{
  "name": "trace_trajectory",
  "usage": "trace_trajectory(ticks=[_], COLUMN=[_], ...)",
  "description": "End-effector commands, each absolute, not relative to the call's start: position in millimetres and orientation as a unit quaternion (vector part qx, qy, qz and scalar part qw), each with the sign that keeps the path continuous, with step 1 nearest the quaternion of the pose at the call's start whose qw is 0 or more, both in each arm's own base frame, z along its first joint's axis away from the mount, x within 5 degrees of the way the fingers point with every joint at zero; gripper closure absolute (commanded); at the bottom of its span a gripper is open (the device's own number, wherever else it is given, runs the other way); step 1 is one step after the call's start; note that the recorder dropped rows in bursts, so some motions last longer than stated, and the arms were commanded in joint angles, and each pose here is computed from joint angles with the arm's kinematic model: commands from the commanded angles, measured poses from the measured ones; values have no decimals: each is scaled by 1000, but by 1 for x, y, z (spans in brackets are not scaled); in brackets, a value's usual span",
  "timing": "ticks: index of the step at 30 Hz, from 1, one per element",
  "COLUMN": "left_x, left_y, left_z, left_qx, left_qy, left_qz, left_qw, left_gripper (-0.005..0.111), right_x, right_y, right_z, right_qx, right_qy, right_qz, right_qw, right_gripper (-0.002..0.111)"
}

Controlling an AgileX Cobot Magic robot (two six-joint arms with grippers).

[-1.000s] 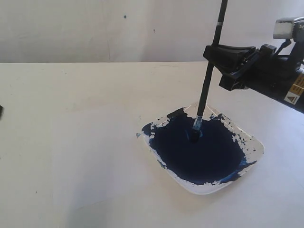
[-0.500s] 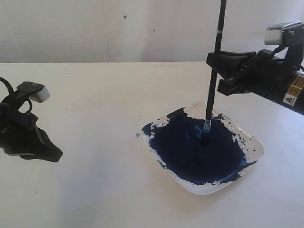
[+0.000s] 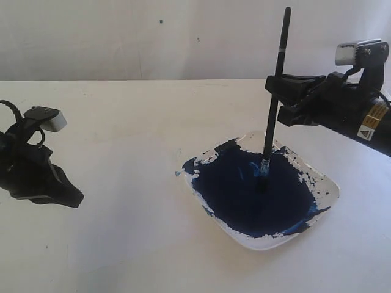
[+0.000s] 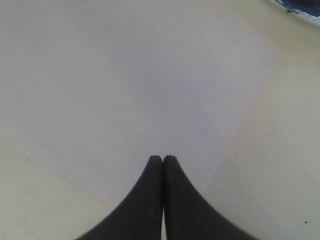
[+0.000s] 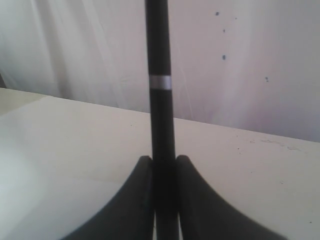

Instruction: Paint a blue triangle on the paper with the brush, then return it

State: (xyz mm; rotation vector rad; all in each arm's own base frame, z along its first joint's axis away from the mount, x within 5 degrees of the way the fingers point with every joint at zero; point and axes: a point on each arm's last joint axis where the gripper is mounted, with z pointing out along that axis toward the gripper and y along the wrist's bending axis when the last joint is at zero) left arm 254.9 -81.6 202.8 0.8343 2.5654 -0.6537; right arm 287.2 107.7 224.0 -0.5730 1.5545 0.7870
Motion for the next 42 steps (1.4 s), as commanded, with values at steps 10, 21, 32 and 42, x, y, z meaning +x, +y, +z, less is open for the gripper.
trace_trajectory(ticks=[10,21,32,42], left_x=[255,255,255,254], left_y=[-84,-84,-84,-85], left_z=[205,205,205,205], left_qx=[295,295,295,296], left_qy=[906,906,906,906], left_qz=[-242,-242,-242,-245], left_qw=[182,182,182,179], left_gripper=[107,107,107,107], right_x=[288,288,288,288], right_y=[105,106,106,106], right_z=[226,226,226,226], right_qx=[-246,-253,-268,-271], right_qy=[664,659,653,653], right_qz=[339,335,321,322], right_qw=[619,624,631,629], right_gripper=[106,106,106,106])
